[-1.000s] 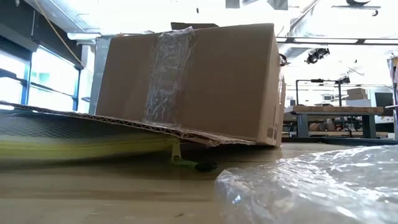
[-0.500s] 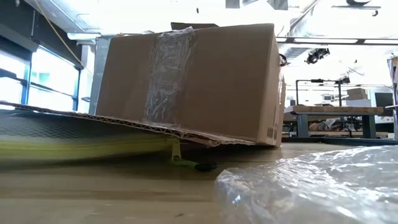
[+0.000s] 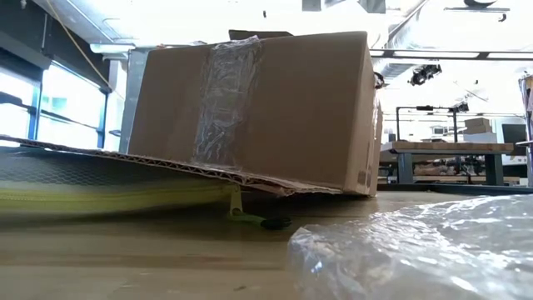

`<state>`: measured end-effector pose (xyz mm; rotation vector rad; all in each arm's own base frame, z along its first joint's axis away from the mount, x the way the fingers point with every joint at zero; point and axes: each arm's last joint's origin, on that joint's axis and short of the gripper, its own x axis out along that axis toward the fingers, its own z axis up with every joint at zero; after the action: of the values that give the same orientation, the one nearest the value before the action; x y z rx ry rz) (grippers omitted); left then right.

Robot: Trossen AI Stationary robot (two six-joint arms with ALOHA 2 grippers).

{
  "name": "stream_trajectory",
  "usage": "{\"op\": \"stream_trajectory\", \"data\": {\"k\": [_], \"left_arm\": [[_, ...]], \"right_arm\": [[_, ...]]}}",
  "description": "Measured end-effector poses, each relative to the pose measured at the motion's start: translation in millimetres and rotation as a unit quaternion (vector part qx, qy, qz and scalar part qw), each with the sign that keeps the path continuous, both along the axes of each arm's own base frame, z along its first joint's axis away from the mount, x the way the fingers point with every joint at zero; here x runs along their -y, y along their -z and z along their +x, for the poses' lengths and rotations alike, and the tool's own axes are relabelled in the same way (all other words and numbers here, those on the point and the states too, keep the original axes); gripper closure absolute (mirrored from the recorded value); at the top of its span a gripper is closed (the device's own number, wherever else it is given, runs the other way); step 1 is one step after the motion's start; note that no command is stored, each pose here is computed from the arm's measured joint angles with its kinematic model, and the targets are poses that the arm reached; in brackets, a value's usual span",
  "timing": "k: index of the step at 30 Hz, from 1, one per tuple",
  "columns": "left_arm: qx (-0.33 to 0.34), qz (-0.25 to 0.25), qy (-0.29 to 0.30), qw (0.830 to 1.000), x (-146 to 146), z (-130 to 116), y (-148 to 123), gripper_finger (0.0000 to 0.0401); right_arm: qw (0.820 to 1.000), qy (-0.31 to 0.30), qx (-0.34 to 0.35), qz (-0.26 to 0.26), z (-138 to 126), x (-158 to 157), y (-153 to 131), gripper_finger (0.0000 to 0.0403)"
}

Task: Unpack boxes
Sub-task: Break down the cardboard box using the silver cutter until it is fully flat

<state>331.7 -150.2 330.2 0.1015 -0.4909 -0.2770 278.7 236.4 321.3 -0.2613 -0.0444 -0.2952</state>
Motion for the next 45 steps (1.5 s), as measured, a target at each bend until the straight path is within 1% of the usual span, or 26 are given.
{"op": "stream_trajectory", "data": {"k": [3, 5, 7, 9, 10, 11, 13, 14, 16, 18, 20, 22, 25, 27, 30, 32, 34, 35, 37, 38, 39, 40, 42, 43, 44, 45], "left_arm": [[-0.082, 0.002, -0.05, 0.995, -6, -3, 0, 0.0292], [-0.152, 0.008, -0.099, 0.983, -12, -11, -2, 0.0257], [-0.223, 0.02, -0.148, 0.963, -16, -22, 0, 0.023], [-0.283, 0.017, -0.209, 0.936, -22, -36, 1, 0.0215], [-0.301, 0.008, -0.239, 0.923, -28, -43, -2, 0.0212], [-0.316, 0.001, -0.268, 0.91, -34, -50, -4, 0.0212], [-0.346, -0.01, -0.313, 0.885, -47, -64, -8, 0.0218], [-0.363, -0.016, -0.325, 0.873, -54, -70, -7, 0.0224], [-0.396, -0.033, -0.339, 0.853, -68, -80, -5, 0.0237], [-0.423, -0.047, -0.355, 0.832, -85, -88, -5, 0.025], [-0.444, -0.045, -0.382, 0.809, -102, -94, -3, 0.0262], [-0.466, -0.041, -0.404, 0.786, -117, -96, 1, 0.0271], [-0.488, -0.049, -0.442, 0.751, -139, -98, 6, 0.0278], [-0.504, -0.065, -0.47, 0.722, -153, -102, 10, 0.0281], [-0.521, -0.099, -0.508, 0.678, -170, -110, 15, 0.0285], [-0.533, -0.112, -0.525, 0.654, -177, -115, 18, 0.0289], [-0.553, -0.14, -0.523, 0.634, -182, -118, 23, 0.0296], [-0.563, -0.164, -0.508, 0.631, -183, -118, 26, 0.03], [-0.589, -0.211, -0.456, 0.633, -181, -116, 38, 0.0308], [-0.595, -0.231, -0.429, 0.64, -179, -113, 45, 0.0313], [-0.593, -0.252, -0.395, 0.655, -175, -108, 50, 0.0317], [-0.586, -0.267, -0.363, 0.673, -171, -103, 56, 0.032], [-0.562, -0.284, -0.29, 0.72, -160, -91, 66, 0.0327], [-0.545, -0.285, -0.258, 0.745, -154, -85, 69, 0.033], [-0.53, -0.28, -0.23, 0.766, -149, -82, 70, 0.0333], [-0.522, -0.271, -0.212, 0.78, -145, -80, 70, 0.0336]], "right_arm": [[0.997, 0.07, -0.019, 0.005, -13, -2, -1, 0.0343], [0.994, 0.107, -0.022, 0.021, -27, -1, -9, 0.0343], [0.991, 0.125, -0.014, 0.051, -43, 6, -24, 0.0343], [0.99, 0.116, -0.005, 0.086, -57, 17, -37, 0.0343], [0.99, 0.102, -0.006, 0.102, -63, 24, -41, 0.0343], [0.989, 0.076, -0.01, 0.126, -68, 33, -44, 0.0343], [0.981, 0.024, -0.033, 0.19, -73, 61, -50, 0.0343], [0.974, 0.013, -0.048, 0.222, -74, 76, -51, 0.0343], [0.959, 0.018, -0.084, 0.269, -71, 105, -49, 0.0343], [0.941, 0.019, -0.129, 0.311, -61, 133, -44, 0.0343], [0.92, -0.001, -0.167, 0.353, -49, 161, -40, 0.0343], [0.902, -0.028, -0.188, 0.389, -39, 188, -40, 0.0343], [0.884, -0.047, -0.223, 0.408, -29, 223, -33, 0.0343], [0.874, -0.049, -0.244, 0.416, -30, 242, -29, 0.0343], [0.869, -0.033, -0.263, 0.417, -36, 262, -26, 0.0343], [0.865, -0.012, -0.286, 0.413, -40, 271, -21, 0.0343], [0.863, -0.002, -0.301, 0.406, -43, 275, -19, 0.0343], [0.863, 0.003, -0.308, 0.401, -44, 276, -17, 0.0343], [0.866, 0.006, -0.316, 0.388, -45, 278, -16, 0.0343], [0.867, 0.005, -0.316, 0.384, -45, 278, -17, 0.0343], [0.87, 0.001, -0.315, 0.379, -45, 279, -17, 0.0343], [0.872, -0.002, -0.314, 0.376, -45, 281, -17, 0.0343], [0.873, -0.006, -0.314, 0.373, -45, 283, -17, 0.0343], [0.871, -0.012, -0.318, 0.373, -44, 283, -16, 0.0343], [0.87, -0.021, -0.325, 0.371, -44, 283, -16, 0.0343], [0.869, -0.027, -0.333, 0.365, -42, 282, -16, 0.0343]]}}
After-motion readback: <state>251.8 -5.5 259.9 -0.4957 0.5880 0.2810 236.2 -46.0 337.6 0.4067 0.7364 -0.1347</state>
